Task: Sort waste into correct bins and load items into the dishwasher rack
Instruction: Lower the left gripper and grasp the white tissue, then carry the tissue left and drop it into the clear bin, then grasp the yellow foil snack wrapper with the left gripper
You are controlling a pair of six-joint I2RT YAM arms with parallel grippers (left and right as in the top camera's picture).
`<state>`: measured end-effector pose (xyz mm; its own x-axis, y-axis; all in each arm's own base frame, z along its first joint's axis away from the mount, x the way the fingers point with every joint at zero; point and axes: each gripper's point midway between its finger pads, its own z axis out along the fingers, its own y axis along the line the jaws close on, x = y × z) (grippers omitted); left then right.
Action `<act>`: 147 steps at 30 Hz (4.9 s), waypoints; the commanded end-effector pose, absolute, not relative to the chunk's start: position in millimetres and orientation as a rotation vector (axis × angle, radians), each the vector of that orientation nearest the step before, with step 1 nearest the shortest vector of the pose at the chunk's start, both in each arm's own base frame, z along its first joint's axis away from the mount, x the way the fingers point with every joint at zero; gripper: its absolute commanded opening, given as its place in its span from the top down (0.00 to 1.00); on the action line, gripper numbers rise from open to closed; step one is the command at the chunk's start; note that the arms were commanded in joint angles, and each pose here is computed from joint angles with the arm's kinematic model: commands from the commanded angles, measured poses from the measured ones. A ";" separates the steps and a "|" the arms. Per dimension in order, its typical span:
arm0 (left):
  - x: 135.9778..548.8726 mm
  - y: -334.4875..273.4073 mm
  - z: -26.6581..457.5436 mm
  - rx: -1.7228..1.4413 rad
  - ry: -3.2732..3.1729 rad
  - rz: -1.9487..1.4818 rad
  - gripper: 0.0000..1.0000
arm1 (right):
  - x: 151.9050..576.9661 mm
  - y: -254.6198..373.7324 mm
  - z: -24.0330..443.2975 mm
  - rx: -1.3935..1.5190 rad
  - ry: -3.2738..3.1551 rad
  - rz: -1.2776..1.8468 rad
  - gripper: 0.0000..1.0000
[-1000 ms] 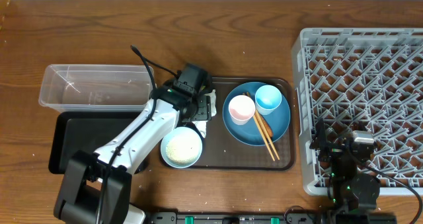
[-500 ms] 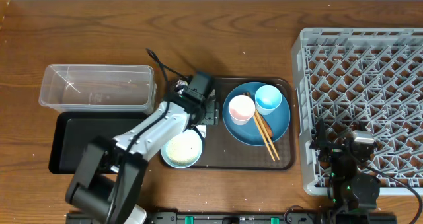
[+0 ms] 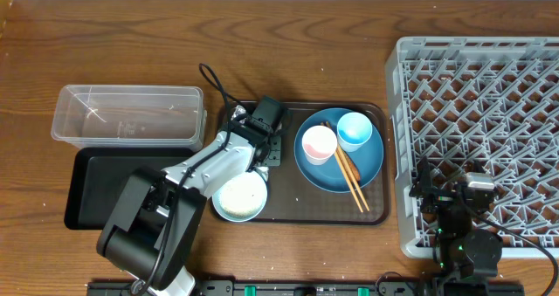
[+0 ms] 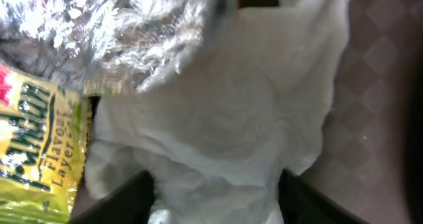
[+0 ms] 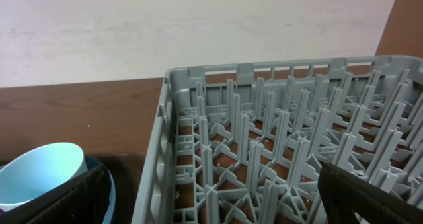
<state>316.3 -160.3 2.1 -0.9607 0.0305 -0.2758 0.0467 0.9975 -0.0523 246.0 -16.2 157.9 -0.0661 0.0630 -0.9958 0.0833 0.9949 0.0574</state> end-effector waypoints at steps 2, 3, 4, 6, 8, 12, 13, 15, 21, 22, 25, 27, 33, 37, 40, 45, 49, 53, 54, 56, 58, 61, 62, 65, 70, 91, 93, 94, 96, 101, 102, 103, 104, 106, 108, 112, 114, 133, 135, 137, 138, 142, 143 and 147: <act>307.7 -153.5 -8.5 0.081 2.900 -0.033 0.73 | 245.9 -12.2 158.0 0.108 1.636 0.001 0.01; 307.0 -153.1 -8.5 0.082 2.903 -0.032 0.79 | 245.9 -12.3 158.0 0.109 1.636 0.001 0.01; 306.2 -152.8 -8.7 0.082 2.907 -0.029 0.92 | 245.9 -12.3 157.9 0.109 1.636 0.001 0.01; 305.1 -152.2 -7.6 0.082 2.910 -0.028 0.94 | 245.9 -12.3 158.0 0.109 1.636 0.001 0.01; 304.5 -152.0 -2.9 0.081 2.905 -0.032 0.94 | 245.9 -12.3 158.0 0.109 1.636 0.001 0.01; 307.1 -154.9 18.0 0.079 2.861 -0.076 0.94 | 245.9 -12.3 158.0 0.109 1.636 0.001 0.01; 308.1 -155.5 25.3 0.077 2.843 -0.089 0.94 | 245.9 -12.3 157.9 0.109 1.636 0.001 0.01; 309.6 -156.2 45.4 0.073 2.797 -0.119 0.94 | 245.9 -12.3 158.0 0.109 1.636 0.001 0.01; 313.8 -157.2 109.0 0.056 2.626 -0.221 0.94 | 245.9 -12.3 157.9 0.109 1.636 0.001 0.01; 315.5 -154.8 121.8 0.046 2.584 -0.222 0.94 | 245.9 -12.2 157.9 0.108 1.636 0.001 0.01; 322.0 -135.6 156.5 -0.014 2.452 -0.143 0.94 | 245.9 -12.3 158.0 0.109 1.636 0.001 0.01; 325.9 -115.4 177.1 -0.074 2.363 -0.042 0.94 | 245.9 -12.2 158.0 0.108 1.636 0.001 0.01; 328.9 -70.8 203.4 -0.243 2.239 0.127 0.94 | 245.9 -12.2 158.0 0.108 1.636 0.001 0.01; 336.2 -47.3 194.6 -0.421 2.236 0.130 0.94 | 245.9 -12.3 158.0 0.109 1.636 0.001 0.01; 345.9 -27.2 189.5 -0.539 2.212 0.144 0.94 | 245.9 -12.3 158.0 0.109 1.636 0.001 0.01; 361.2 5.0 177.8 -0.658 2.188 0.191 0.94 | 245.9 -12.3 158.0 0.109 1.636 0.001 0.01; 367.5 27.6 159.0 -0.846 2.157 0.195 0.92 | 245.9 -12.3 158.0 0.109 1.636 0.001 0.01; 373.7 47.0 135.1 -1.014 2.127 0.205 0.92 | 245.9 -12.3 158.0 0.109 1.636 0.001 0.01; 375.3 51.4 128.7 -1.028 2.132 0.218 0.92 | 245.9 -12.3 158.0 0.109 1.636 0.001 0.01; 378.3 60.0 116.1 -1.055 2.140 0.244 0.92 | 245.9 -12.3 158.0 0.109 1.636 0.001 0.01; 379.9 68.0 104.4 -1.091 2.142 0.263 0.90 | 245.9 -12.3 158.0 0.109 1.636 0.001 0.01; 379.7 76.5 93.2 -1.122 2.150 0.286 0.83 | 245.9 -12.3 158.0 0.109 1.636 0.001 0.01; 379.4 78.0 92.4 -1.126 2.150 0.289 0.70 | 245.9 -12.3 157.9 0.109 1.636 0.001 0.01; 379.9 77.8 97.7 -1.118 2.141 0.282 0.43 | 245.9 -12.3 158.0 0.109 1.636 0.001 0.01; 380.8 76.4 131.6 -1.000 2.117 0.272 0.00 | 245.9 -12.3 157.9 0.109 1.636 0.001 0.01; 367.4 -108.1 183.0 0.097 2.309 -0.264 0.02 | 245.9 -12.3 158.0 0.108 1.636 0.001 0.01; 367.0 -121.3 178.2 0.194 2.308 -0.252 0.01 | 245.9 -12.3 158.0 0.109 1.636 0.001 0.01; 367.0 -127.0 175.4 0.249 2.306 -0.241 0.01 | 245.9 -12.3 157.9 0.109 1.636 0.001 0.01; 368.0 -135.7 168.8 0.352 2.300 -0.215 0.01 | 245.9 -12.3 158.0 0.109 1.636 0.001 0.01; 375.7 -144.2 146.5 0.415 2.327 -0.197 0.01 | 245.9 -12.3 158.0 0.109 1.636 0.001 0.01; 378.1 -145.1 140.7 0.421 2.335 -0.193 0.01 | 245.9 -12.3 158.0 0.109 1.636 0.001 0.01; 380.1 -145.9 135.5 0.436 2.340 -0.186 0.01 | 245.9 -12.2 157.9 0.108 1.636 0.001 0.01; 381.9 -146.6 130.4 0.453 2.344 -0.179 0.01 | 245.9 -12.3 157.9 0.109 1.636 0.001 0.01; 384.6 -147.2 119.6 0.464 2.362 -0.172 0.02 | 245.9 -12.2 158.0 0.108 1.636 0.001 0.01; 384.5 -147.1 110.5 0.468 2.386 -0.168 0.02 | 245.9 -12.3 157.9 0.109 1.636 0.001 0.01; 384.3 -147.1 102.1 0.473 2.407 -0.165 0.02 | 245.9 -12.3 157.9 0.109 1.636 0.001 0.01; 384.3 -147.0 98.5 0.474 2.416 -0.163 0.05 | 245.9 -12.3 158.0 0.109 1.636 0.001 0.01; 392.9 -142.7 36.7 0.478 2.521 -0.092 0.25 | 245.9 -12.3 158.0 0.109 1.636 0.001 0.01; 394.8 -135.6 35.5 0.462 2.523 -0.036 0.36 | 245.9 -12.3 158.0 0.109 1.636 0.001 0.01; 397.6 -125.6 35.7 0.438 2.520 0.041 0.43 | 245.9 -12.3 158.0 0.109 1.636 0.001 0.01; 398.1 -121.5 35.6 0.428 2.521 0.071 0.44 | 245.9 -12.3 157.9 0.109 1.636 0.001 0.01; 397.8 -117.7 32.8 0.411 2.530 0.096 0.44 | 245.9 -12.3 157.9 0.109 1.636 0.001 0.01; 397.5 -117.7 31.1 0.410 2.534 0.096 0.45 | 245.9 -12.3 157.9 0.109 1.636 0.001 0.01; 395.9 -117.0 21.6 0.416 2.556 0.103 0.44 | 245.9 -12.2 157.9 0.108 1.636 0.001 0.01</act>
<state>398.1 -123.5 34.2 -0.7864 0.3130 -0.5326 0.2886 0.9484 0.1314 246.0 -16.1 157.8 -0.0665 0.0631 -0.9958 0.0830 0.9949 0.0575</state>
